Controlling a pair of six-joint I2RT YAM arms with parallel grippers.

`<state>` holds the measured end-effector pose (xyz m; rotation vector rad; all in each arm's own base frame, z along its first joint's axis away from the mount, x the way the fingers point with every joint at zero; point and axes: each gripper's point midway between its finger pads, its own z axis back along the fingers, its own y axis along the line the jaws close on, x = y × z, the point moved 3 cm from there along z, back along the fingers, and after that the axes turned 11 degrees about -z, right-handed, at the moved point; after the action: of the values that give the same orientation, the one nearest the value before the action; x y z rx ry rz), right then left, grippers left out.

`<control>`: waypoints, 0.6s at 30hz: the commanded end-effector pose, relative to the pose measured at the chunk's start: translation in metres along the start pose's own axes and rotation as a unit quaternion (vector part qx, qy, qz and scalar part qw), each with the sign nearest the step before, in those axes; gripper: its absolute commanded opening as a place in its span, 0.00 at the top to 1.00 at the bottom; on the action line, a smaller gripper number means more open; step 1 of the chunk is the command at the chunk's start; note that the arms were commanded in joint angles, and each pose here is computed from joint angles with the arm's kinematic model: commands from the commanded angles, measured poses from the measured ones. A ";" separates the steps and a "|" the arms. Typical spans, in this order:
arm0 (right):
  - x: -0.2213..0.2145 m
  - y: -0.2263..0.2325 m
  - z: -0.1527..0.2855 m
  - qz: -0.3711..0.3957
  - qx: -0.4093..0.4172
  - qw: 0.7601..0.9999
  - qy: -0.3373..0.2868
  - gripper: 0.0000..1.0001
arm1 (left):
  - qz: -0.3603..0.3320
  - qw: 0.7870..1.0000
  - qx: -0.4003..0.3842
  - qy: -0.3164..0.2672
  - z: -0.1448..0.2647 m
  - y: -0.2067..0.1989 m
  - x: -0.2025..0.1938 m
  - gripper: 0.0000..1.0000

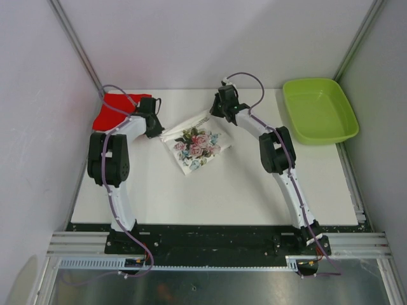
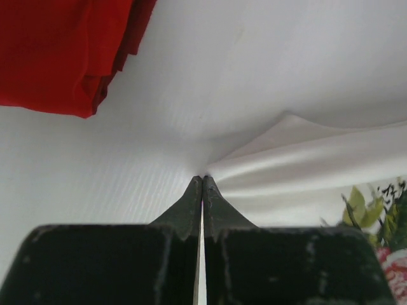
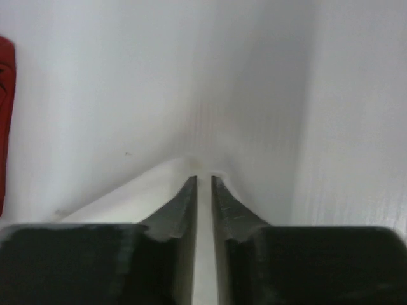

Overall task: Fold and stack the t-shirts
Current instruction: Fold the long partially folded tshirt into a neat square

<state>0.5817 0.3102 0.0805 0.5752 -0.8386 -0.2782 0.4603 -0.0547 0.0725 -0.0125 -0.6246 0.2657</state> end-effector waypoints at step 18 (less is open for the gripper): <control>0.035 -0.046 0.171 -0.055 -0.025 0.998 0.010 0.57 | -0.027 0.996 -0.020 -0.077 0.073 -0.003 0.039 0.38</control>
<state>0.4993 0.1917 0.1101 0.4548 -0.7066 -0.3897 0.4530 -0.0389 0.0813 0.0318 -0.6126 0.2597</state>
